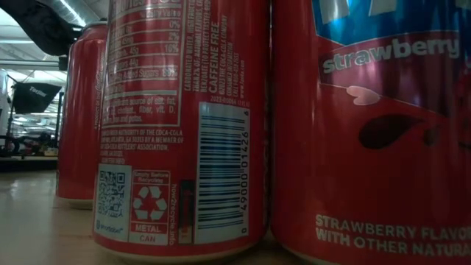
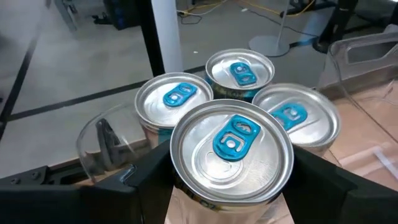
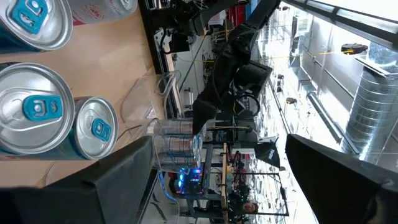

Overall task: Sort soda cans
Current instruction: Put the blue soda can into the left transparent bin

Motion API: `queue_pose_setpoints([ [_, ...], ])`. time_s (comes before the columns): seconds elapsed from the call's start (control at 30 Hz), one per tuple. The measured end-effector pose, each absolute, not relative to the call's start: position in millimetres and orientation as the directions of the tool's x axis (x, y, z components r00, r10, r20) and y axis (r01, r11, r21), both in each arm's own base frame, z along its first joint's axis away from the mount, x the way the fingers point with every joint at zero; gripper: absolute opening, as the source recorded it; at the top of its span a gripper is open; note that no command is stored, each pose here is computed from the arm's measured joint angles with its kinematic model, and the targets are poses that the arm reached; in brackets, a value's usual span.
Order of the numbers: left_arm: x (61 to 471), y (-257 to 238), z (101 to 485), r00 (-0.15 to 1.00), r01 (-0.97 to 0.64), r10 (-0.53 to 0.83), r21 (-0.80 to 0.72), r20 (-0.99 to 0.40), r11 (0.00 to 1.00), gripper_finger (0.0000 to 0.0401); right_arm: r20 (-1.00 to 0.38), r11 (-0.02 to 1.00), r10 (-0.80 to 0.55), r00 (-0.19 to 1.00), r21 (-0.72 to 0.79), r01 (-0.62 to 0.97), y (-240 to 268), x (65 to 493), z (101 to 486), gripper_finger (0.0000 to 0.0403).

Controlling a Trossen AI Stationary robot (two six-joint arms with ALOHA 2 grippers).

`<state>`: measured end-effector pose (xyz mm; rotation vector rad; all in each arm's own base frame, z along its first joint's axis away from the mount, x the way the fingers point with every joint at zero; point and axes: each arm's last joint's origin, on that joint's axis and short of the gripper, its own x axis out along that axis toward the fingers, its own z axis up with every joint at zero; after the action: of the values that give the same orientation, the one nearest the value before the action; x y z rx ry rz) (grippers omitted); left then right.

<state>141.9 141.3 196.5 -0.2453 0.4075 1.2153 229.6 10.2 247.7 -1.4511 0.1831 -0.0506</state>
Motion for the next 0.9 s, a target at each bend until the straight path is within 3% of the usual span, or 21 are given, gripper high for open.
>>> queue_pose_setpoints([
  [0.6,145,157,181,0.229,-0.964,0.858,0.013,-0.461,0.264,0.0240,-0.094,0.121,-0.145,0.985,-0.990,-0.077,10,230,248,0.0366],
  [0.9,144,156,180,0.222,-0.964,0.853,0.022,-0.472,0.263,0.0295,-0.094,0.121,-0.145,0.985,-0.990,-0.077,10,230,248,0.0366],
])
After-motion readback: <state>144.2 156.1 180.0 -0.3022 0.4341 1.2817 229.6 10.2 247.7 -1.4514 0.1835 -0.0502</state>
